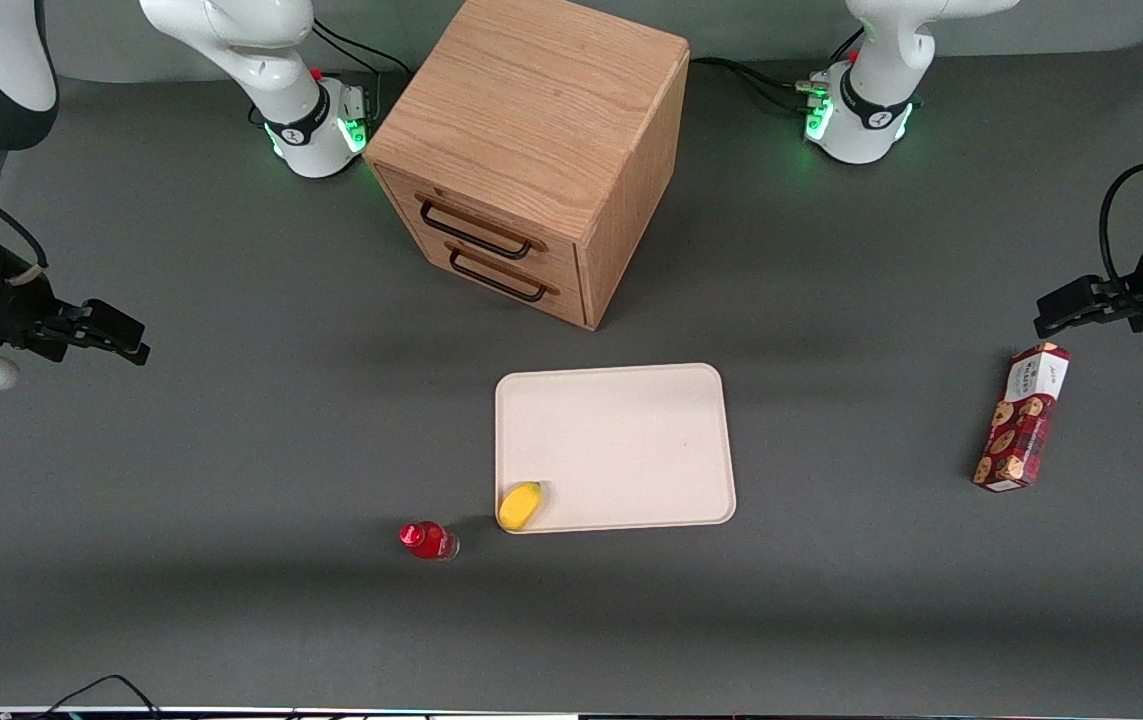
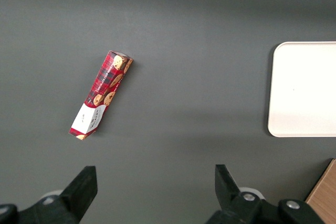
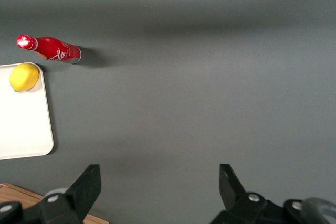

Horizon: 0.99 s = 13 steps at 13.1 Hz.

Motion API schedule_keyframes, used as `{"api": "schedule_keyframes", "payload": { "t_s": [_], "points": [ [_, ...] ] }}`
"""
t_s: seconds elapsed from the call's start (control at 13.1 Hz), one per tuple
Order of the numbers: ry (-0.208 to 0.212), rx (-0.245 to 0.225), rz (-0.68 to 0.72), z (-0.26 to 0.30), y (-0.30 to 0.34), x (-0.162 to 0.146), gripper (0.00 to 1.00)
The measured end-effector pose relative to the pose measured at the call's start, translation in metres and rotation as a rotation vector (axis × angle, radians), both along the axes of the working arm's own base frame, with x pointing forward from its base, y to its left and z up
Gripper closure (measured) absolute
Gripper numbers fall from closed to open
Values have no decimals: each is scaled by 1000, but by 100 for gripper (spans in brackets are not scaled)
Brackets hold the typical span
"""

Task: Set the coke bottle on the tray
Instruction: 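Move the right gripper out from its rest pose toward the table, then lower the open right gripper over the red Coca-Cola bottle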

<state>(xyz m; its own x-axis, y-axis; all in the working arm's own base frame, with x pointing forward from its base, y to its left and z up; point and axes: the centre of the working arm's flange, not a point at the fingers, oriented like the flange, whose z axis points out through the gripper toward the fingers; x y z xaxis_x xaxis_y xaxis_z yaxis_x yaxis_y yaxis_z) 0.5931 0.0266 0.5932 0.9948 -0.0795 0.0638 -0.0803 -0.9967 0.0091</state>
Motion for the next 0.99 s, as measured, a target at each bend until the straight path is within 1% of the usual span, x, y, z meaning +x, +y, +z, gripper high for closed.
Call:
{"api": "schedule_keyframes", "payload": {
  "t_s": [0.3, 0.46, 0.53, 0.76, 0.99],
  "points": [
    [7, 1, 2, -4, 1, 1, 0],
    [30, 8, 6, -20, 3, 9, 0],
    [33, 14, 18, -31, 10, 15, 0],
    [8, 43, 31, -49, 61, 48, 0],
    [-18, 84, 13, -71, 105, 94, 0]
  ]
}}
